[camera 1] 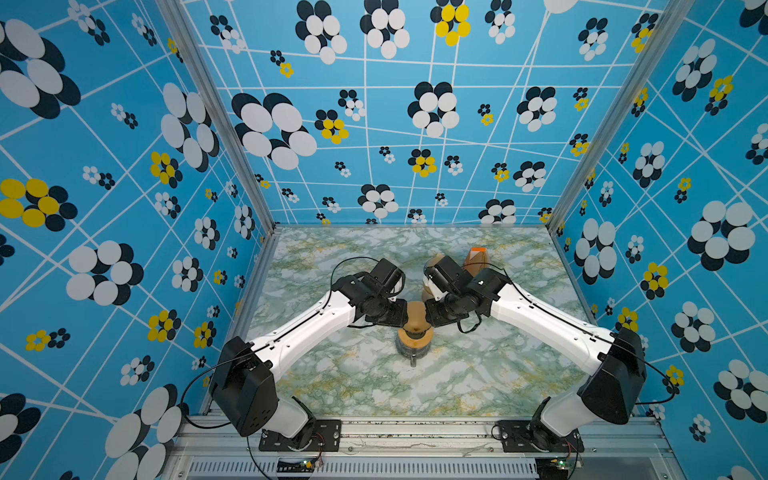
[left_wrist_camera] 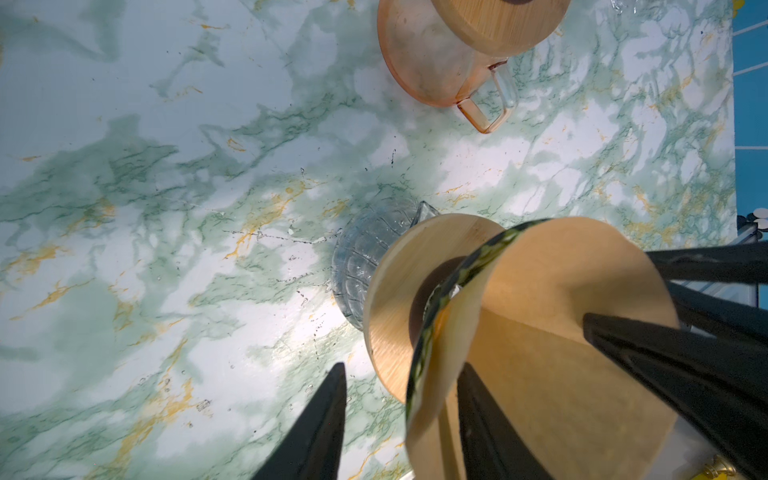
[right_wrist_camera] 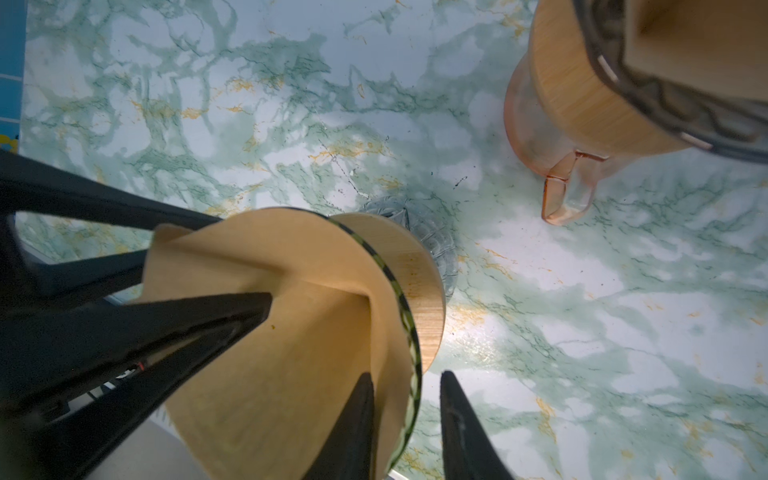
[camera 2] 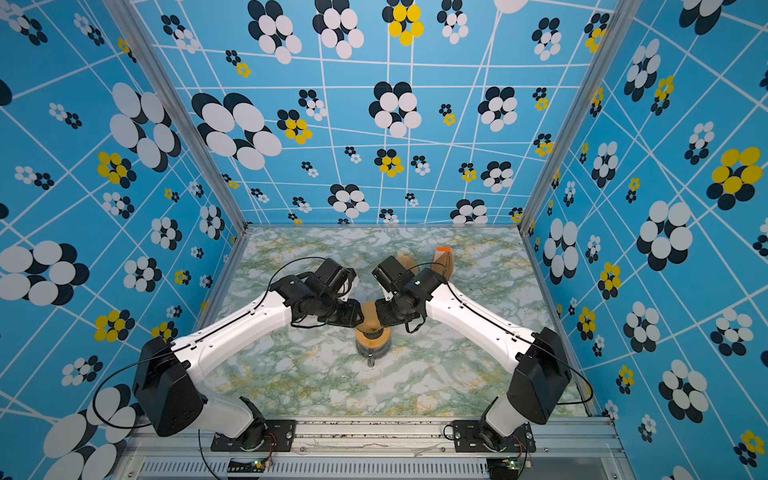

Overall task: Place the coffee filter in the dripper
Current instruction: 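Pinch the tan filter rim against the green dripper with both grippers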

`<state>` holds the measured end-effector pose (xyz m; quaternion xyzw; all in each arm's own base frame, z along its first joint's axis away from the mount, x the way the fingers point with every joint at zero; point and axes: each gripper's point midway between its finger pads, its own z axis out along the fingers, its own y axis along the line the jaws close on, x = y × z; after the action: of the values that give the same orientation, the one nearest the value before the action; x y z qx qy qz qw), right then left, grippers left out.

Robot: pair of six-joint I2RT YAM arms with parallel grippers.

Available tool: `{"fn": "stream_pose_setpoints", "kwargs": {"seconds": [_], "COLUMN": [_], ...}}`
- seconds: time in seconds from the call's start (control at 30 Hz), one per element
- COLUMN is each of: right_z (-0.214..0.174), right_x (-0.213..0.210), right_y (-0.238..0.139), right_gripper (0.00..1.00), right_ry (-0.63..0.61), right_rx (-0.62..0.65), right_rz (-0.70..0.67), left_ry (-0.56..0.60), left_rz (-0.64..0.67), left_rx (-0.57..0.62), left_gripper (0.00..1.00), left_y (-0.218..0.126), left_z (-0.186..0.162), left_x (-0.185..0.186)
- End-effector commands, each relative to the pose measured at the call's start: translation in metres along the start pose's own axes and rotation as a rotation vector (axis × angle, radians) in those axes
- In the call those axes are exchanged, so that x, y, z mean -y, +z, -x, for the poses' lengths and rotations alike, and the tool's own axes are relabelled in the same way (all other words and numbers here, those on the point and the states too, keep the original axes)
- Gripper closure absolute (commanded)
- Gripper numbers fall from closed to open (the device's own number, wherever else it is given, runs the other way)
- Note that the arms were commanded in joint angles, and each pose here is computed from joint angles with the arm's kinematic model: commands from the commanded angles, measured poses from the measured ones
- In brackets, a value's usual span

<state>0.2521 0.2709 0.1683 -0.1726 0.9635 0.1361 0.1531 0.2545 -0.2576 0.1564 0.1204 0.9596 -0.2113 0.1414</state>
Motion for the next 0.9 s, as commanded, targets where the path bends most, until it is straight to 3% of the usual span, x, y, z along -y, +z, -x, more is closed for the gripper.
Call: {"fn": "stream_pose_setpoints", "kwargs": {"seconds": [0.0, 0.1, 0.87], "right_z": [-0.0018, -0.0019, -0.0093], "right_x": [-0.0017, -0.0011, -0.0005], "right_y": [-0.0065, -0.0079, 0.0017], "right_gripper": [0.73, 0.75, 0.75], "right_ry": [0.015, 0.017, 0.013], "right_rx": [0.020, 0.027, 0.007], "right_rz": [0.026, 0.027, 0.013], "left_ry": [0.004, 0.005, 0.000], "left_rz": [-0.035, -0.043, -0.030], "left_rx": [0.011, 0.015, 0.000], "left_gripper": [0.56, 0.62, 0.58], "left_y": [-0.0069, -0.0085, -0.0046], "left_z": [-0.0044, -0.0047, -0.0100], "left_x": [0.0086, 0.0108, 0.0083]}}
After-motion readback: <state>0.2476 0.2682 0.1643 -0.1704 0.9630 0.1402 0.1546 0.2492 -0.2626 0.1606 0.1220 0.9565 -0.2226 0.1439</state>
